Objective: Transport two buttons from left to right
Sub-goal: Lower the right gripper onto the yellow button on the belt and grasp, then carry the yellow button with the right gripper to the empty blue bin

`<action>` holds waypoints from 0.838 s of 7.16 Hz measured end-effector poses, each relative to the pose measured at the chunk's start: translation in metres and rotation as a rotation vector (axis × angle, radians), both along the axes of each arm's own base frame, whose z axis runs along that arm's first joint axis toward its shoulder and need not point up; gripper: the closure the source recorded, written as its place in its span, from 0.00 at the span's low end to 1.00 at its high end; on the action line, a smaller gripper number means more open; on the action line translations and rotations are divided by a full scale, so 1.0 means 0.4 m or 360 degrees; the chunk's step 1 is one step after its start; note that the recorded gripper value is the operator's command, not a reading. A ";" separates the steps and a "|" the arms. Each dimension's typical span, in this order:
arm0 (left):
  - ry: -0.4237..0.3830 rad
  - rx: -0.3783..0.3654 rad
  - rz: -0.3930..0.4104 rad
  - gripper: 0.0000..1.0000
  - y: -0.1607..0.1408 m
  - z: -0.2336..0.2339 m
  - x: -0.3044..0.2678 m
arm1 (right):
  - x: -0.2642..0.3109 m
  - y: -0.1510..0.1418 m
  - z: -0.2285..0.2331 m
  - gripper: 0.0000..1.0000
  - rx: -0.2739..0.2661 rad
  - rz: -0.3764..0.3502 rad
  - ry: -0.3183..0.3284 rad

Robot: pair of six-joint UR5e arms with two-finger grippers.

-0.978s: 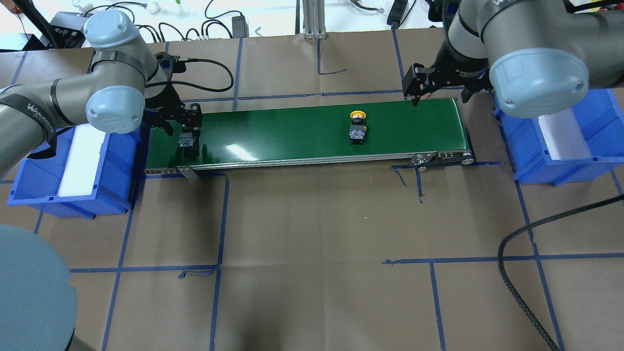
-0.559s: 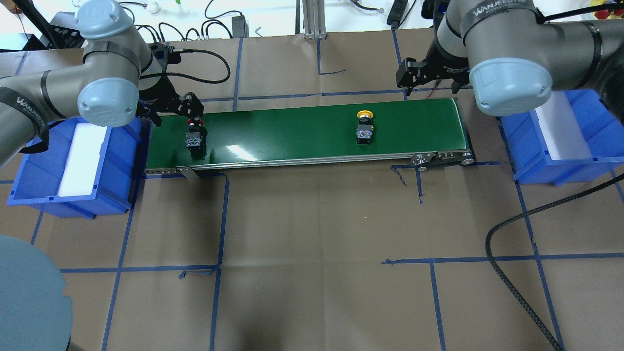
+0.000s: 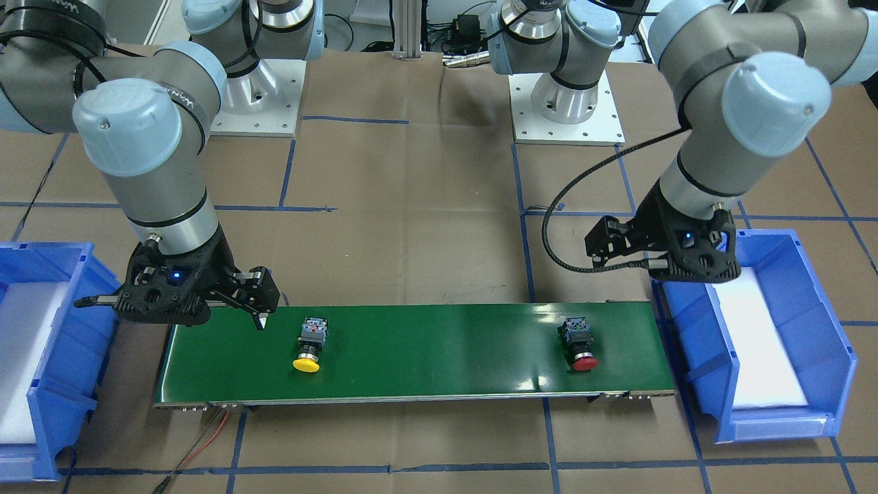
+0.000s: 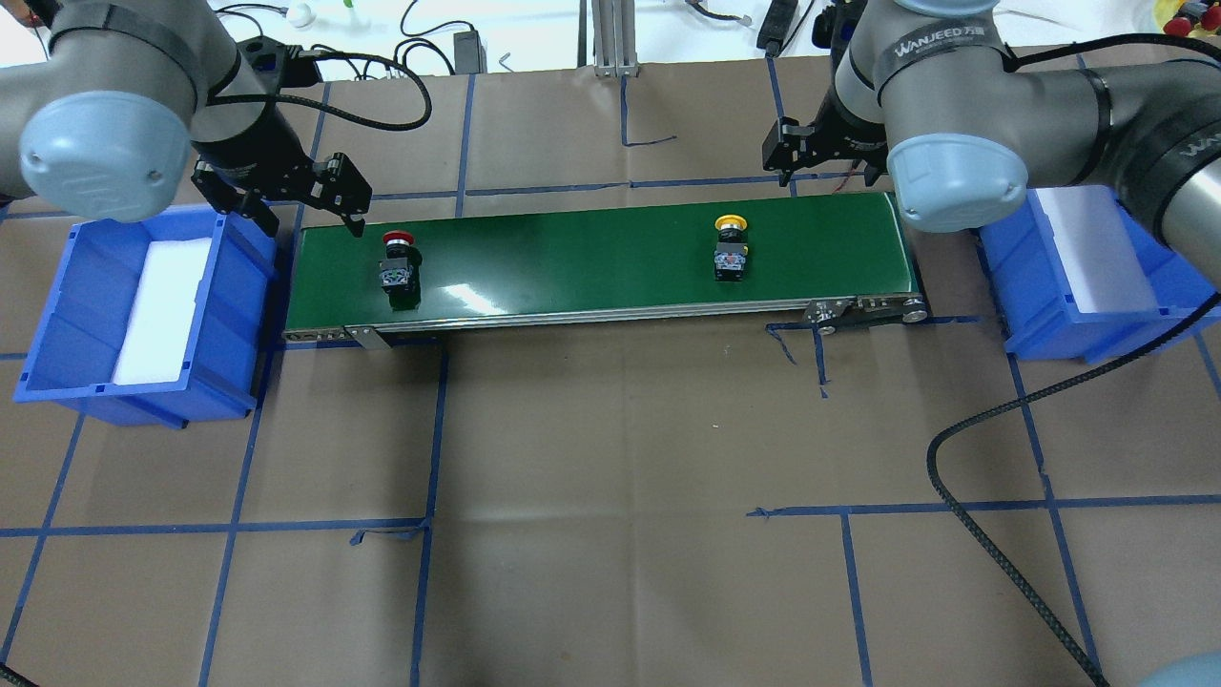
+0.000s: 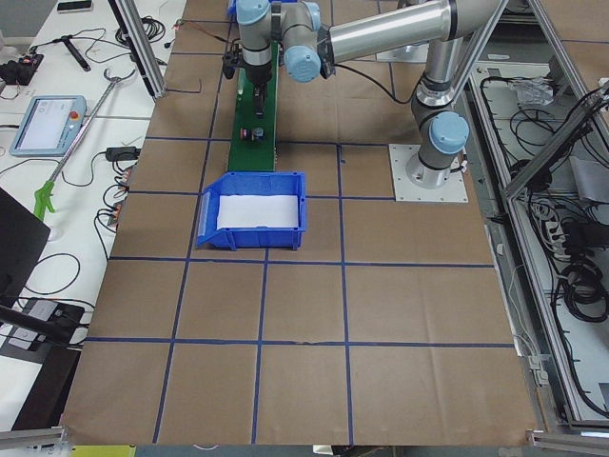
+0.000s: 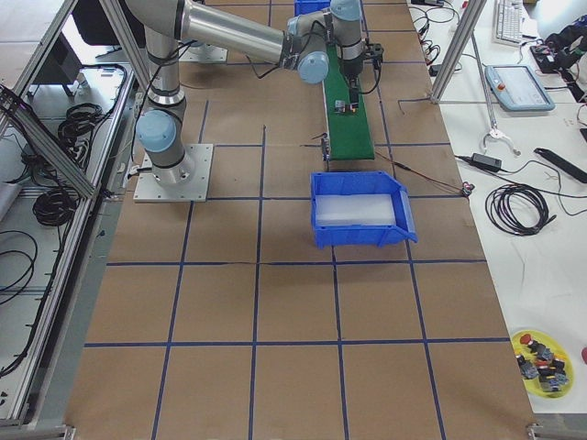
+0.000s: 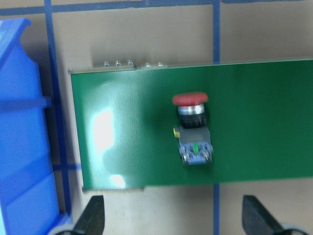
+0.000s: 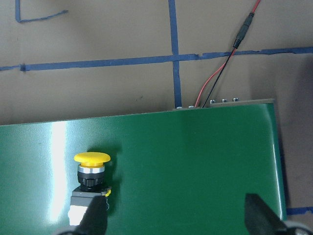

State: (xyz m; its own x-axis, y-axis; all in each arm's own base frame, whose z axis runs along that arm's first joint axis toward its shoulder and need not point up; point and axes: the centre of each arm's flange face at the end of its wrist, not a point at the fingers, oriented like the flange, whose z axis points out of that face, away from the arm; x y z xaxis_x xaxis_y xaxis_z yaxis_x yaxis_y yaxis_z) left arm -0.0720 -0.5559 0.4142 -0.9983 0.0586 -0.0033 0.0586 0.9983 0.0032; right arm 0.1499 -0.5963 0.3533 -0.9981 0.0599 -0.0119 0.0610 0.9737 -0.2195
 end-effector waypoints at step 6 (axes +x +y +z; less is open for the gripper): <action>0.0007 0.0063 0.0017 0.00 0.186 0.147 -0.058 | 0.055 -0.040 -0.155 0.00 0.0154 -0.0111 -0.0162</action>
